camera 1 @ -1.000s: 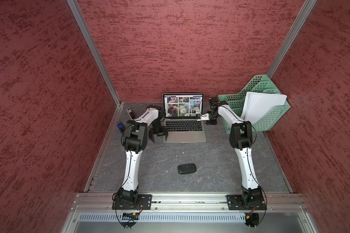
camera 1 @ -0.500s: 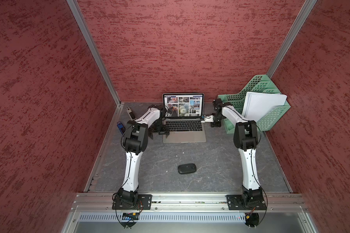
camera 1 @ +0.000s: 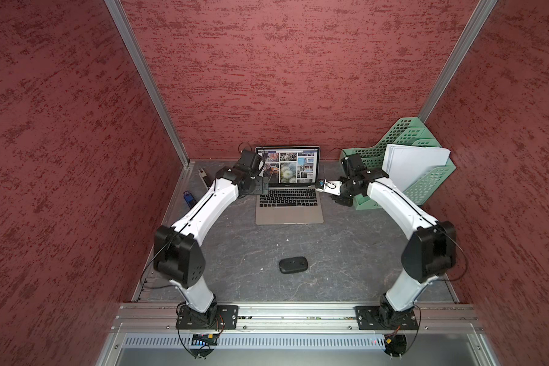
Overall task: Remove the wireless mouse receiver from the laptop
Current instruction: Take out the USB plug from the USB port, then insert the USB plug into the mouse.
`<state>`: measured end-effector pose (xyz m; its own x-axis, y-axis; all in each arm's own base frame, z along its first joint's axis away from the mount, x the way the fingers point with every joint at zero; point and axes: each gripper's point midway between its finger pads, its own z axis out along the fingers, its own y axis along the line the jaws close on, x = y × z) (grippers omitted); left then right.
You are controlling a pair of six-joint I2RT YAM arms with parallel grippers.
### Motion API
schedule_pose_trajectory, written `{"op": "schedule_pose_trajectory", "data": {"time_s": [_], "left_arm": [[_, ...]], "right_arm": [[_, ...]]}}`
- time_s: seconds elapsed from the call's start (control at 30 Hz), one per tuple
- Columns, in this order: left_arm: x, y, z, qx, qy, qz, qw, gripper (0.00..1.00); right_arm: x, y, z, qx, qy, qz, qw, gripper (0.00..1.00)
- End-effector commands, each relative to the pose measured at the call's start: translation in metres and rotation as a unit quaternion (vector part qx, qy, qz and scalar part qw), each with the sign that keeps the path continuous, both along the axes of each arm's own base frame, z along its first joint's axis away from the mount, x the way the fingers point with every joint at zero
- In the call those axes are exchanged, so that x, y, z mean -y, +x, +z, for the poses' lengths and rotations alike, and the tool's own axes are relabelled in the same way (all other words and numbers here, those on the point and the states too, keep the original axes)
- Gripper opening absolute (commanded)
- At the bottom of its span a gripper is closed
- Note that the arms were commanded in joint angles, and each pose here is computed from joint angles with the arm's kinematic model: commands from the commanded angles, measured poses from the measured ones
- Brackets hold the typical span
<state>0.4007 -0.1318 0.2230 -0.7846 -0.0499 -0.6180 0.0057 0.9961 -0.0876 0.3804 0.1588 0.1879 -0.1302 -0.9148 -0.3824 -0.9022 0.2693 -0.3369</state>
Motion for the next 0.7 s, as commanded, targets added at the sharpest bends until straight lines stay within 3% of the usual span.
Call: {"op": "schedule_pose_trajectory", "data": {"time_s": [0.0, 0.1, 0.23, 0.4, 0.5, 0.67], "left_arm": [[0.014, -0.009, 0.019, 0.072, -0.053, -0.052, 0.995, 1.00], [0.032, -0.042, 0.035, 0.126, -0.114, -0.120, 0.978, 1.00], [0.055, -0.090, 0.041, 0.192, -0.186, -0.202, 0.942, 1.00], [0.063, -0.132, 0.025, 0.226, -0.209, -0.252, 0.917, 1.00], [0.069, -0.153, 0.006, 0.222, -0.206, -0.287, 0.909, 1.00], [0.070, -0.163, -0.020, 0.206, -0.173, -0.298, 0.916, 1.00]], "right_arm": [[-0.024, -0.037, -0.004, -0.047, 0.057, -0.046, 0.996, 0.00], [-0.040, -0.085, -0.024, -0.083, 0.042, -0.034, 0.995, 0.00], [-0.066, -0.129, -0.035, -0.097, 0.057, -0.020, 0.993, 0.00], [-0.089, -0.158, -0.047, -0.101, 0.062, 0.012, 0.993, 0.00], [-0.098, -0.179, -0.066, -0.113, 0.034, 0.058, 0.991, 0.00], [-0.104, -0.200, -0.086, -0.132, 0.018, 0.113, 0.985, 0.00]]}}
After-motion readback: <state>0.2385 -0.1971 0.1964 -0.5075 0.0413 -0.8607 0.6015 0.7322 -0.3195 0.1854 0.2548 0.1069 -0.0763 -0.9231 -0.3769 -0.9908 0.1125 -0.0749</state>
